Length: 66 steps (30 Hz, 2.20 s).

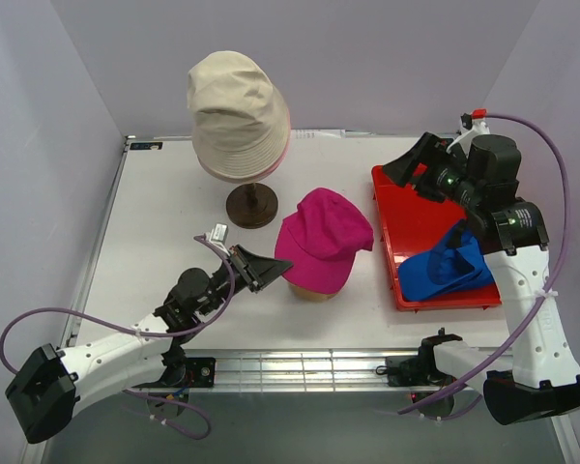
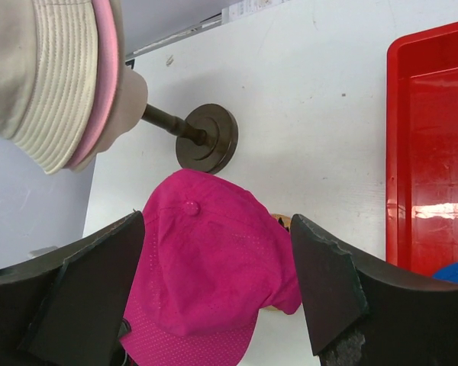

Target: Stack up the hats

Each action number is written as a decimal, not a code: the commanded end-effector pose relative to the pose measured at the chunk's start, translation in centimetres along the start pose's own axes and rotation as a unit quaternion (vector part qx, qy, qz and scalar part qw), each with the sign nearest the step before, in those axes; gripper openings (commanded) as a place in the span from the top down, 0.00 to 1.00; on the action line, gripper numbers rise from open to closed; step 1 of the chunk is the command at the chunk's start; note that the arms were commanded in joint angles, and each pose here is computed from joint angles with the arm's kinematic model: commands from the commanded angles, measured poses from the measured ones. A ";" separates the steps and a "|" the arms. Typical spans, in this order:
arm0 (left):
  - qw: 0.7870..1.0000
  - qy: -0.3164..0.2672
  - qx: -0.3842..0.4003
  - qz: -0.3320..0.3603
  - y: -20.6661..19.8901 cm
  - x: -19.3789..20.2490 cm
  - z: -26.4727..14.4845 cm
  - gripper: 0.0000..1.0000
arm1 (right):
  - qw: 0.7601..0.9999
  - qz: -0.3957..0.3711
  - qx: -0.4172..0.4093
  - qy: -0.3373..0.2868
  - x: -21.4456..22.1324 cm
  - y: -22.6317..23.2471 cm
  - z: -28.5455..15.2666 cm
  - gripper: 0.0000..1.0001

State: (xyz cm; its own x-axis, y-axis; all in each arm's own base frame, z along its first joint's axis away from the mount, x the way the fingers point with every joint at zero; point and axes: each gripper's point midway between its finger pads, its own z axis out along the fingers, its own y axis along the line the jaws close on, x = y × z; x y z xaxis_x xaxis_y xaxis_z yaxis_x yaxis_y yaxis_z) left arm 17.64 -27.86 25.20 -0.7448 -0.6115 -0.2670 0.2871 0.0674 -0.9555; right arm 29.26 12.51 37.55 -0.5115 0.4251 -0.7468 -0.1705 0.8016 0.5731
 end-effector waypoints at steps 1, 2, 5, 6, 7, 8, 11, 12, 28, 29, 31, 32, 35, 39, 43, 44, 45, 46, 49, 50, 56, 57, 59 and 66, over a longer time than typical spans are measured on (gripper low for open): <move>1.000 -0.013 -0.022 -0.010 2.0 -0.2 -0.5 1.00 | 0.999 -0.021 -0.017 -0.024 -0.7 0.7 -0.5 0.18; 0.999 -0.013 -0.027 -0.012 2.4 -0.1 -0.6 1.00 | 0.999 -0.021 -0.017 -0.023 -0.6 0.6 -0.4 0.18; 0.999 -0.011 -0.043 -0.017 3.8 0.2 -0.8 1.00 | 0.999 -0.025 -0.012 -0.018 -0.3 0.2 -0.3 0.18; 0.999 -0.012 -0.048 -0.019 4.2 0.2 -0.9 1.00 | 1.000 -0.026 -0.010 -0.015 0.0 0.0 -0.2 0.18; 0.998 -0.011 -0.056 -0.022 4.9 0.4 -1.1 1.00 | 1.000 -0.026 -0.010 -0.012 0.2 -0.1 -0.1 0.18; 0.998 -0.014 -0.059 -0.024 5.2 0.4 -1.2 1.00 | 1.000 -0.027 -0.009 -0.010 0.4 -0.2 0.0 0.18; 0.996 -0.021 -0.079 -0.040 6.7 0.3 -1.8 1.00 | 1.000 -0.030 -0.007 -0.003 1.0 -0.7 0.2 0.18; 0.995 -0.023 -0.084 -0.045 7.2 0.3 -2.0 1.00 | 1.000 -0.031 -0.007 0.000 1.2 -0.8 0.2 0.18; 0.982 -0.016 -0.157 -0.102 11.6 1.0 -1.8 1.00 | 0.997 -0.058 -0.005 0.040 2.8 -1.5 1.0 0.18; 0.982 -0.013 -0.158 -0.102 11.7 1.1 -1.7 1.00 | 0.997 -0.061 -0.004 0.044 3.0 -1.6 1.0 0.18; 0.981 -0.011 -0.165 -0.103 12.1 1.2 -1.7 1.00 | 0.996 -0.067 -0.001 0.052 3.5 -1.8 1.3 0.18; 0.980 -0.007 -0.167 -0.104 12.2 1.3 -1.7 1.00 | 0.996 -0.068 0.001 0.054 3.6 -1.9 1.3 0.18; 0.979 0.001 -0.177 -0.105 12.8 1.7 -1.8 0.98 | 0.995 -0.075 0.006 0.058 4.0 -2.1 1.5 0.18; 0.977 0.007 -0.184 -0.104 13.3 2.1 -2.2 0.87 | 0.994 -0.084 0.008 0.072 4.6 -2.1 1.9 0.18; 0.975 0.009 -0.200 -0.099 14.0 2.3 -2.9 0.71 | 0.993 -0.088 0.014 0.076 4.9 -2.3 2.1 0.18; 0.975 0.009 -0.199 -0.098 13.8 2.2 -3.0 0.69 | 0.993 -0.090 0.013 0.077 5.0 -2.2 2.2 0.18; 0.974 0.010 -0.202 -0.097 14.0 2.4 -3.2 0.66 | 0.993 -0.090 0.013 0.078 5.0 -2.2 2.2 0.18; 0.973 0.010 -0.207 -0.098 14.2 2.4 -3.4 0.59 | 0.993 -0.091 0.012 0.079 5.1 -2.1 2.3 0.18; 0.971 0.010 -0.215 -0.099 14.7 2.6 -4.1 0.53 | 0.992 -0.093 0.009 0.083 5.5 -2.0 2.5 0.18; 0.972 0.011 -0.215 -0.098 14.6 2.6 -4.1 0.51 | 0.992 -0.094 0.007 0.088 5.8 -1.8 2.6 0.18; 0.970 0.012 -0.225 -0.088 14.7 2.5 -4.5 0.45 | 0.990 -0.103 0.036 0.091 6.1 -2.8 3.0 0.18; 0.970 0.012 -0.227 -0.086 14.7 2.5 -4.5 0.43 | 0.990 -0.103 0.038 0.091 6.2 -2.9 3.0 0.18; 0.968 0.012 -0.236 -0.084 15.0 2.5 -4.8 0.42 | 0.989 -0.103 0.040 0.097 6.4 -3.0 3.3 0.18; 0.963 0.009 -0.263 -0.060 15.5 2.2 -5.5 0.41 | 0.984 -0.110 0.089 0.106 6.7 -5.0 3.6 0.18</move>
State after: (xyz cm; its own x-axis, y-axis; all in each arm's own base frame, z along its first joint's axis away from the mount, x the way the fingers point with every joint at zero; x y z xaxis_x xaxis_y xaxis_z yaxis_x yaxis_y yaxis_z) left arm 16.64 -24.33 9.08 -0.7788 -0.6189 -0.1017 -0.1496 0.3407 -0.9282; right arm 29.66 14.20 29.36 -0.6405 0.1741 -0.7479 -0.2061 0.8992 0.3859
